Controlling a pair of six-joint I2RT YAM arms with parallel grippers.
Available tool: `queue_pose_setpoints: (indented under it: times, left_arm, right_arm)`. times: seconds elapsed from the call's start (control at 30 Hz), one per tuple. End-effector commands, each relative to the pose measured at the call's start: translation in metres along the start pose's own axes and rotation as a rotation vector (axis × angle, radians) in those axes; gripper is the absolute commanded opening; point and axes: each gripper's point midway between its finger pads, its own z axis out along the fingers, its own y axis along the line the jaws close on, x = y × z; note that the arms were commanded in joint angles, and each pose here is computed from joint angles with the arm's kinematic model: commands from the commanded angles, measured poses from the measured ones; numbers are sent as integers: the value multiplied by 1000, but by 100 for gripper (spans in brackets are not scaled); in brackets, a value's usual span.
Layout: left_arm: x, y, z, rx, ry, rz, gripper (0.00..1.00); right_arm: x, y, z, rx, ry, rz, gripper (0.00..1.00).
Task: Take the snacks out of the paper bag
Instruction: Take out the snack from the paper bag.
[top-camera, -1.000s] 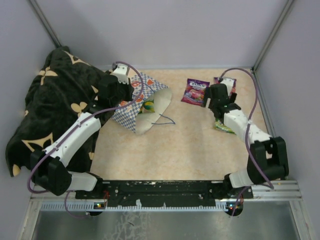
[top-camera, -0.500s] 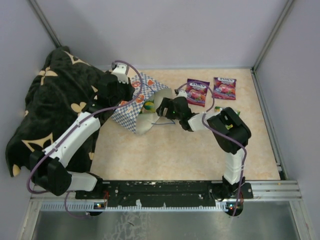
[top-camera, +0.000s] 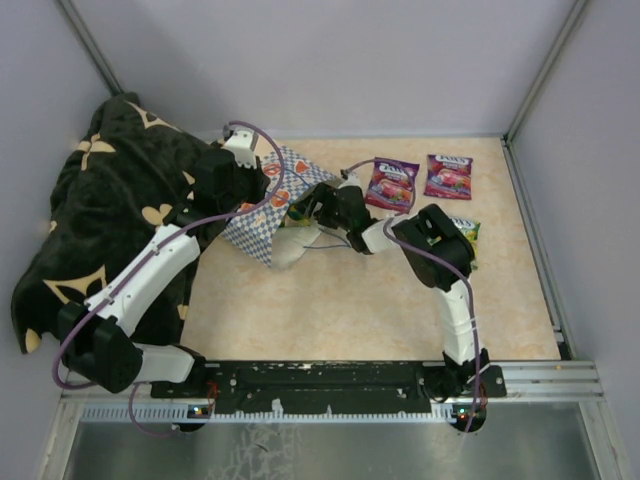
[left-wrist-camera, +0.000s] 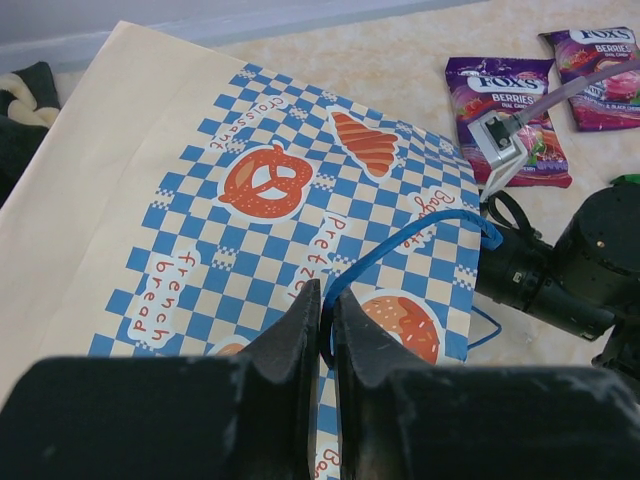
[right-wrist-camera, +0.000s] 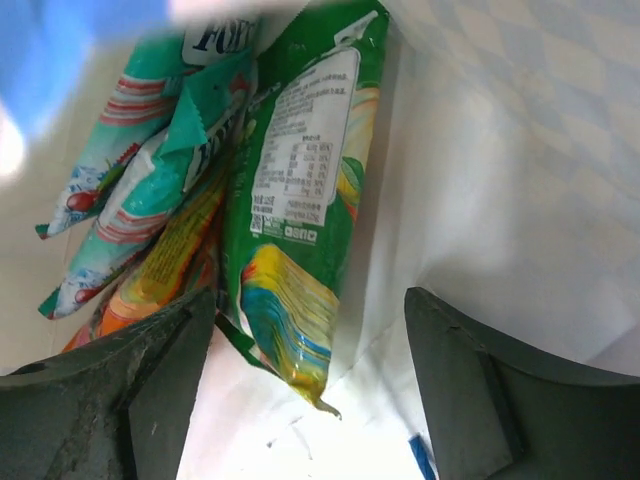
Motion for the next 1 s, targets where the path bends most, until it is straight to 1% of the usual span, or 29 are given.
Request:
queue_pose_setpoints:
  times: [0.0,0.03,0.13,0.2,0.27,0.33,0.4,0.53,0.6,0.67,0.7,0.77,0.9,0.97]
  left_arm:
    - [-24,-4,-11,19,-58,-15,13]
    - [-24,-4,-11,20,-59,-16,13]
    - [-23,-5,-10,28,-56,-18,13]
    - [-24,-5,-10,26,-56,-16,13]
    - [-23,-3,-10,18,-55,-13,13]
    - [-24,-1,-11,10,-59,-9,13]
    - [-24,0,-11,5,-65,-7,14]
    - [-25,0,-5,5,-82,-14,14]
    - [-23,0,-2,4,-80,-15,14]
    - [-22,1,1,-3,-79,-11,14]
    - [-22,3,2,-16,-78,-5,14]
    - [-23,7,1,-35,-79,5,14]
    - [-27,11,-4,-54,-99,10,14]
    - [-29,8,-6,-39,-109,6,14]
  right_arm:
    - [-4,21,16,-46,-1,28,74]
    - [1,22,19,-48,13,33,71]
    - [11,35,24,-77,37,33,55]
    - [15,43,22,-97,47,29,36]
    - [16,49,15,-113,49,26,14]
    - [13,52,-1,-114,44,20,0]
    - [17,44,-25,-86,52,-13,0]
    - [25,56,-81,-142,112,-83,0]
    - [26,61,-113,-148,141,-144,0]
    - [26,54,-145,-99,172,-229,0]
    - [30,38,-161,-19,211,-279,0]
    - [15,11,-196,172,217,-401,0]
    - [-46,-33,-271,616,147,-584,0]
    - [-65,-48,-297,796,167,-649,2]
